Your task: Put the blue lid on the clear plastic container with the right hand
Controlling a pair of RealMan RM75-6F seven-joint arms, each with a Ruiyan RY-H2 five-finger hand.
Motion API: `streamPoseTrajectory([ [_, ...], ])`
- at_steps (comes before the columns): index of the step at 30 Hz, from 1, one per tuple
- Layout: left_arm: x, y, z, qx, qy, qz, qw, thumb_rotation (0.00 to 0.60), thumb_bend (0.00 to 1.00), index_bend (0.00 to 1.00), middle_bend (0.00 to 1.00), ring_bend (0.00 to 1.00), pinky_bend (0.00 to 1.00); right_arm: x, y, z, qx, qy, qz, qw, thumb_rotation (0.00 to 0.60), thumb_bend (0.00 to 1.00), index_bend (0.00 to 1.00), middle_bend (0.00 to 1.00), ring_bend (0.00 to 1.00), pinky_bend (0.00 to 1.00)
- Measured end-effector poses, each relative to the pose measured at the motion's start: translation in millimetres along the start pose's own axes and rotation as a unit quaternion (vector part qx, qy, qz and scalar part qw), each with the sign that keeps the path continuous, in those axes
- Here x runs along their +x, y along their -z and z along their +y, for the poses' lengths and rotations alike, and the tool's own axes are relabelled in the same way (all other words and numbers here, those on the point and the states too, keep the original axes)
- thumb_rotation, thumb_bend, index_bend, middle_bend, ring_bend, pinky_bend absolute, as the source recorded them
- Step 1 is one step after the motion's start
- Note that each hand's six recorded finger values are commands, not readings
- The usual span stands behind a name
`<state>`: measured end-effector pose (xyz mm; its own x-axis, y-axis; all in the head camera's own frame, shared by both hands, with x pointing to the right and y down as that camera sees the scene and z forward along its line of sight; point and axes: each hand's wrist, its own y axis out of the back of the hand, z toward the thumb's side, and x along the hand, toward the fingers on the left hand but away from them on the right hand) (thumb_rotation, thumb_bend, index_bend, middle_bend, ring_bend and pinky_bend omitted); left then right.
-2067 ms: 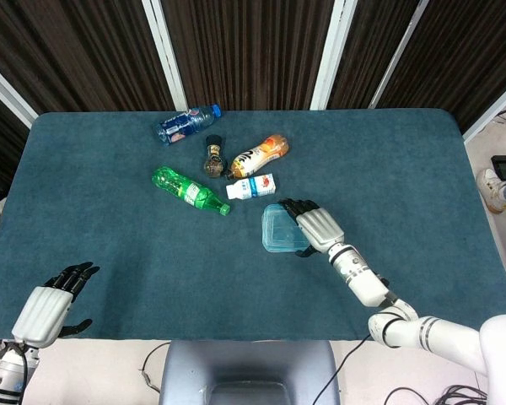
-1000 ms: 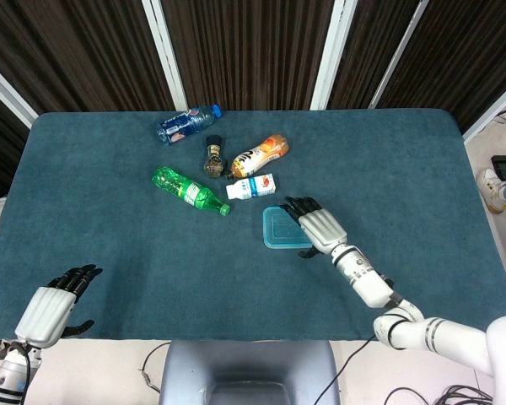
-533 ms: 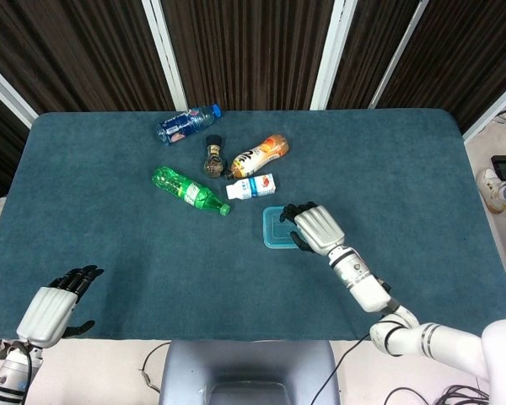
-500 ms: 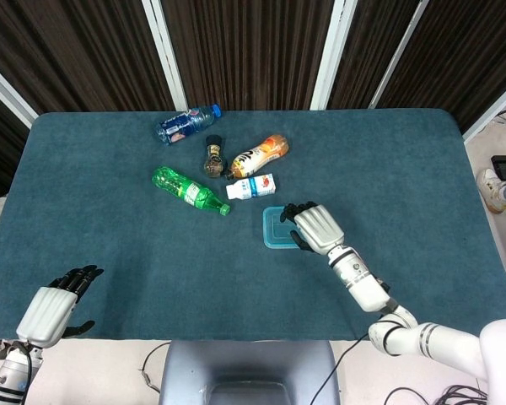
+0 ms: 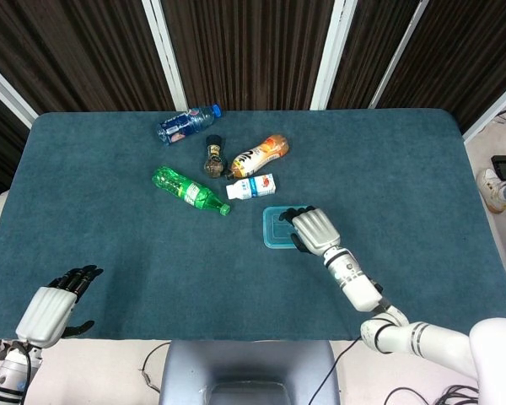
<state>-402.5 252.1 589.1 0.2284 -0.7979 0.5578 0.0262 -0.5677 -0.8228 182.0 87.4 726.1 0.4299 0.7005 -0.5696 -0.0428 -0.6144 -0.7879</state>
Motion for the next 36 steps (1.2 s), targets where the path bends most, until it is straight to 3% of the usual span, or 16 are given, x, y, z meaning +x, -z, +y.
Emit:
streamPoseTrajectory([
  [23, -1.2, -0.6, 0.8, -0.002, -0.001, -0.002, 1.0, 0.6, 0.33, 0.18, 0.17, 0.2, 0.42, 1.0, 11.3, -20.5, -0.015, -0.016, -0.001, 0.9998, 0.6, 0.65, 0.41, 0.4, 0.39, 0.46],
  [36, -0.9, -2.6, -0.4, 0.001, 0.003, -0.004, 1.0, 0.6, 0.33, 0.18, 0.17, 0.2, 0.42, 7.0, 13.6, -1.6, -0.025, 0.013, 0.005, 0.9996, 0.6, 0.65, 0.41, 0.4, 0.39, 0.46],
])
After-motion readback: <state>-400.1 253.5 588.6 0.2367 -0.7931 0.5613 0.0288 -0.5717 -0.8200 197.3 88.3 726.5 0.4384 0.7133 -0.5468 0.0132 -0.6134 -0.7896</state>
